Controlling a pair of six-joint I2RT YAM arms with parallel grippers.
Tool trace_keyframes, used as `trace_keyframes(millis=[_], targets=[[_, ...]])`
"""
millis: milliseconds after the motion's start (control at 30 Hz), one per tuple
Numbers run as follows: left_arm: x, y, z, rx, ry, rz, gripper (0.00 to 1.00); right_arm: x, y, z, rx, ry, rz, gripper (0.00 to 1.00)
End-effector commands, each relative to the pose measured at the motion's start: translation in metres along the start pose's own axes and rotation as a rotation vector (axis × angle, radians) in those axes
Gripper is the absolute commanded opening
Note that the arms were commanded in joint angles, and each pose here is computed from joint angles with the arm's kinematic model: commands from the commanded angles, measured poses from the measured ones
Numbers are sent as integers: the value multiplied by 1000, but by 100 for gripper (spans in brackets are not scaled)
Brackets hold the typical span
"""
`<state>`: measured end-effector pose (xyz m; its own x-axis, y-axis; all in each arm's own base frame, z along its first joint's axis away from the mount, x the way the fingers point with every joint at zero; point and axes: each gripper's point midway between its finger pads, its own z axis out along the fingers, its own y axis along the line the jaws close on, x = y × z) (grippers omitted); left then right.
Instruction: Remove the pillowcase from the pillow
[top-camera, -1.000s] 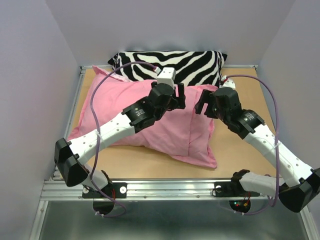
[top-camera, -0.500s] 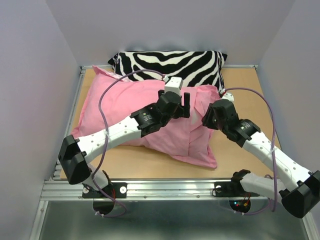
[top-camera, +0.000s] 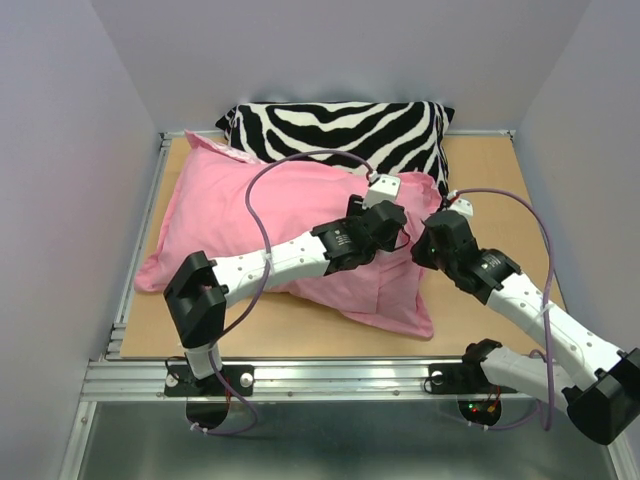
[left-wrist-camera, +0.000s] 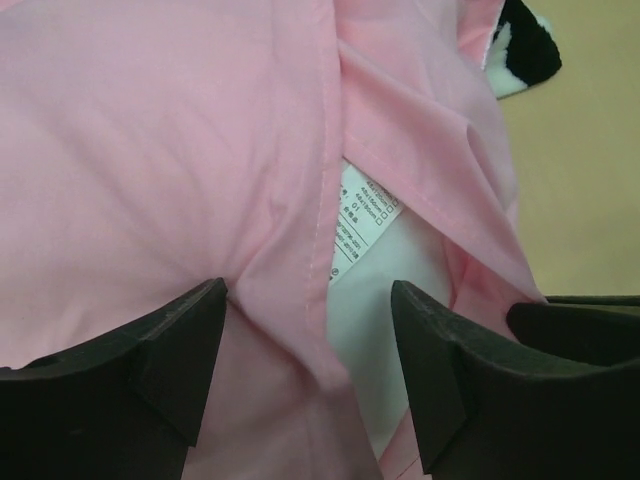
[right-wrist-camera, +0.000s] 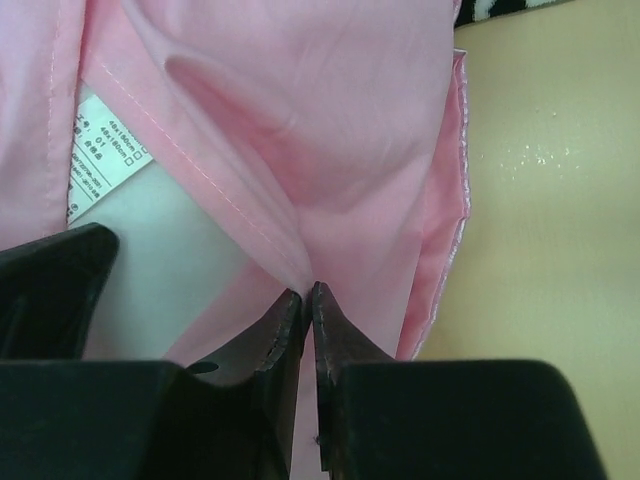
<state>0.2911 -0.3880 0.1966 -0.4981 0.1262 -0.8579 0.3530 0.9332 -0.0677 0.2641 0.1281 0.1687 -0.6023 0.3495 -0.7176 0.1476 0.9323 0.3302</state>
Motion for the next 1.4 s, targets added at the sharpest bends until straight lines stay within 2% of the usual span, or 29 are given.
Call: trace_keyframes(millis=[0,33,100,133,167,200,233,467,500,633,667,733,833,867,1000,1067,1367], targets=[[-10,34,-14,-150,-35,-3,56,-5,-6,9,40,-47,14,14],[-11,40,-16,-171,-44,-1,48,-5,-6,11,42,-47,12,14],[-8,47,-17,-187,-41,1,40,-1,-8,14,50,-38,7,13],[-10,53,-19,-196,-41,-2,28,2,-9,15,55,-32,7,13],[-11,61,-18,-214,-38,-8,20,4,-9,17,54,-24,11,12],[-9,70,-18,-233,-30,-8,5,6,-10,18,53,-22,14,12],[-8,78,-17,-249,-23,-10,0,10,-12,19,53,-11,15,11],[-12,156,-32,-355,-30,-94,0,20,-22,24,60,8,31,11],[-19,178,-38,-388,-48,-128,0,21,-25,25,64,15,35,11],[-6,235,-49,-477,-31,-200,0,30,-39,31,69,59,63,11],[6,244,-49,-480,-9,-207,0,32,-46,34,77,63,81,11],[3,255,-53,-469,-43,-251,0,36,-46,39,61,80,97,11],[16,246,-43,-411,-10,-234,0,49,-30,46,-31,129,123,10],[19,243,-40,-398,7,-232,0,54,-14,49,-116,159,140,8],[27,208,-25,-249,42,-228,0,72,10,52,-270,224,177,6],[19,187,-24,-189,27,-205,8,74,14,53,-298,222,184,5],[-33,137,-35,-124,-43,-125,37,63,19,49,-324,185,181,4]])
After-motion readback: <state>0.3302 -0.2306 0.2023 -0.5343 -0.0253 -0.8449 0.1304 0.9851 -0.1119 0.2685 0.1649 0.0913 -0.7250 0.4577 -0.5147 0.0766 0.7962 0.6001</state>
